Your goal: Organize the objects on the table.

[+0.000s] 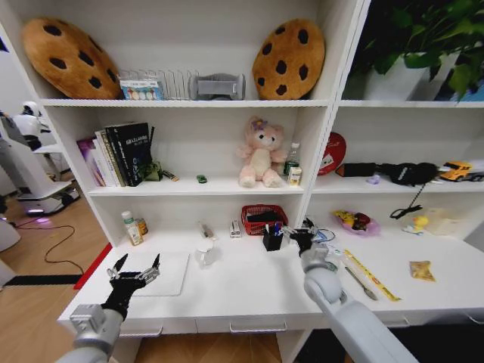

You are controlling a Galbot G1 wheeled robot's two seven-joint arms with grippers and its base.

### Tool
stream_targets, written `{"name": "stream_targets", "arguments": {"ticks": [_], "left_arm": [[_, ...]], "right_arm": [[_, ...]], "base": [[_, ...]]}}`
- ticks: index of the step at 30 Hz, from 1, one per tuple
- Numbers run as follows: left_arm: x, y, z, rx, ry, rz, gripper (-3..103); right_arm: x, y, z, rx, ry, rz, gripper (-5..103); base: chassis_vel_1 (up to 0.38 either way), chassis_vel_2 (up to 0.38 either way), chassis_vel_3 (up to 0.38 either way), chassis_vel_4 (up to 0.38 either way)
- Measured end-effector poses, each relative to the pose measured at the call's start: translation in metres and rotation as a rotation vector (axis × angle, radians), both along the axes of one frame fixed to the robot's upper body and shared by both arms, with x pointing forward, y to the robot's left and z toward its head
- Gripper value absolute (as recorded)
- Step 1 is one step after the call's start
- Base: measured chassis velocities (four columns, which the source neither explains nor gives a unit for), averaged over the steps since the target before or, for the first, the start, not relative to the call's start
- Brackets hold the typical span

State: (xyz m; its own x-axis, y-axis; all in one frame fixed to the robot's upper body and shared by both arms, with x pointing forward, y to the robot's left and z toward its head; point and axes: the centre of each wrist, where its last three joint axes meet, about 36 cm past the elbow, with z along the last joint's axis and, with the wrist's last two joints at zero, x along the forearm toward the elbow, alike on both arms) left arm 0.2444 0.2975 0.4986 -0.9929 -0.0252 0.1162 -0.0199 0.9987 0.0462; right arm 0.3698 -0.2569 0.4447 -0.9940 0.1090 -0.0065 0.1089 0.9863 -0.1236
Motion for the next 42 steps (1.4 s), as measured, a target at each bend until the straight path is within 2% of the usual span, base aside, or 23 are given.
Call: {"name": "stream_targets", "arguments": {"ticks": [3, 4, 6, 9, 11, 13, 14, 16, 17, 22, 30, 42], "left_arm": [[0.0, 0.0, 0.0, 0.0, 0.0, 0.0, 100], [0.0, 0.0, 0.0, 0.0, 0.0, 0.0, 100], [0.0, 0.0, 0.0, 0.0, 0.0, 0.0, 100], [0.0, 0.0, 0.0, 0.0, 0.0, 0.0, 100], [0.0, 0.0, 0.0, 0.0, 0.0, 0.0, 100], [0.0, 0.0, 0.0, 0.0, 0.0, 0.0, 100], [0.0, 0.0, 0.0, 0.0, 0.0, 0.0, 100], [0.0, 0.0, 0.0, 0.0, 0.0, 0.0, 100], [0.0, 0.0, 0.0, 0.0, 0.0, 0.0, 100], [0.0, 0.0, 0.0, 0.0, 0.0, 0.0, 100], [0.0, 0.0, 0.0, 0.0, 0.0, 0.0, 100], [0.0, 0.0, 0.0, 0.0, 0.0, 0.0, 100]], "right_arm": [[-0.01, 0.002, 0.006, 0.002, 0.0, -0.025, 100], [-0.049, 0.007, 0.024, 0.026, -0.002, -0.113, 100], [-0.058, 0.008, 0.025, 0.035, 0.008, -0.138, 100], [-0.086, 0.011, 0.016, 0.084, 0.076, -0.286, 100], [-0.089, 0.012, 0.012, 0.101, 0.095, -0.326, 100], [-0.092, 0.012, 0.0, 0.165, 0.147, -0.405, 100], [-0.092, 0.012, 0.0, 0.165, 0.147, -0.405, 100], [-0.085, 0.01, -0.012, 0.221, 0.183, -0.452, 100], [-0.085, 0.01, -0.012, 0.221, 0.183, -0.452, 100], [-0.053, 0.009, -0.033, 0.275, 0.248, -0.577, 100], [-0.029, 0.003, -0.051, 0.28, 0.274, -0.603, 100], [-0.001, -0.002, -0.059, 0.274, 0.285, -0.524, 100]], "base": [[0.0, 0.0, 0.0, 0.0], [0.0, 0.0, 0.0, 0.0], [0.0, 0.0, 0.0, 0.0], [0.0, 0.0, 0.0, 0.0], [0.0, 0.0, 0.0, 0.0], [0.0, 0.0, 0.0, 0.0], [0.0, 0.0, 0.0, 0.0], [0.0, 0.0, 0.0, 0.0], [0.0, 0.0, 0.0, 0.0], [0.0, 0.0, 0.0, 0.0], [0.0, 0.0, 0.0, 0.0], [0.0, 0.0, 0.0, 0.0]]}}
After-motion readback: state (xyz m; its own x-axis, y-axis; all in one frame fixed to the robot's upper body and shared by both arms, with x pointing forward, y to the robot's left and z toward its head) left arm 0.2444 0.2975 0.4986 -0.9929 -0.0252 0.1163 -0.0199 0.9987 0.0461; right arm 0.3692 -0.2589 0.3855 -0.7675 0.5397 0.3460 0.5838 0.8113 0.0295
